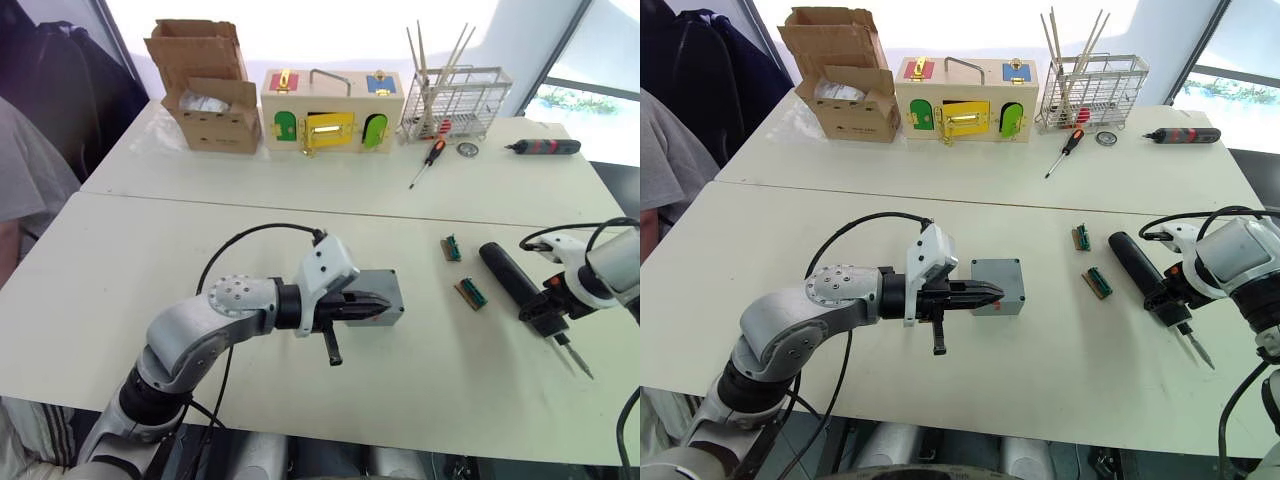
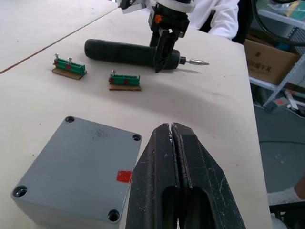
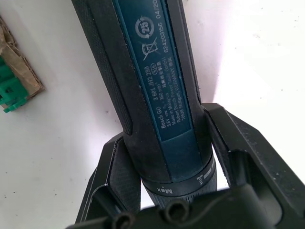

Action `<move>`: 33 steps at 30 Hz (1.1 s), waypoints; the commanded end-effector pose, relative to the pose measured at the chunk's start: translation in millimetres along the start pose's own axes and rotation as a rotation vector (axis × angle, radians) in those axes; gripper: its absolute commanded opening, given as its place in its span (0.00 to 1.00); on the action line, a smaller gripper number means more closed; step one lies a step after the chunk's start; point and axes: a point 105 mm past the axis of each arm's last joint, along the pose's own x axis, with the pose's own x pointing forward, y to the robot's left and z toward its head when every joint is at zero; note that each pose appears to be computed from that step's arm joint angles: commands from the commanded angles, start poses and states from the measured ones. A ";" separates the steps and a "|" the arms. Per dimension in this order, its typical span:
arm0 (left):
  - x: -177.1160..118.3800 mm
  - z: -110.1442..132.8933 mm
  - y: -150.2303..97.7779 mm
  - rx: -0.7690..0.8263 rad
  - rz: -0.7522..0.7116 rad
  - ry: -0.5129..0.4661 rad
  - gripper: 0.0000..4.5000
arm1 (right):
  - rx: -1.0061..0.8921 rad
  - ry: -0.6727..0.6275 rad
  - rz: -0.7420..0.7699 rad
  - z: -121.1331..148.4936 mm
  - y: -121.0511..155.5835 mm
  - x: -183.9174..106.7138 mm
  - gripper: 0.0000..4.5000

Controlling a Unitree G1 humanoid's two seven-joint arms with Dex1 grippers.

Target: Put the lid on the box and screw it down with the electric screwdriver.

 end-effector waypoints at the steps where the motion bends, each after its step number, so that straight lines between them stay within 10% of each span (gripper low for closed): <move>1: -0.4 7.1 -1.4 0.033 -0.008 -0.023 0.00 | 0.047 0.046 0.006 -10.6 -2.4 12.9 0.41; 5: -1.2 7.5 1.4 0.041 -0.022 -0.019 0.00 | 0.090 -0.129 0.008 20.6 -10.4 -12.5 0.41; 14: -11.9 13.0 29.2 0.101 -0.052 0.019 0.00 | 0.267 -0.836 -0.044 80.2 -19.2 -168.7 0.41; 19: -17.6 14.0 50.3 0.172 -0.064 0.098 0.00 | 0.217 -1.460 -0.024 84.9 20.0 -234.4 0.41; 24: -14.3 7.4 70.6 0.257 -0.075 0.214 0.00 | 0.183 -1.863 0.247 69.4 103.7 -215.7 0.41; 33: -6.8 3.8 75.7 0.270 -0.110 0.237 0.00 | 0.144 -1.790 0.348 76.4 163.5 -164.4 0.41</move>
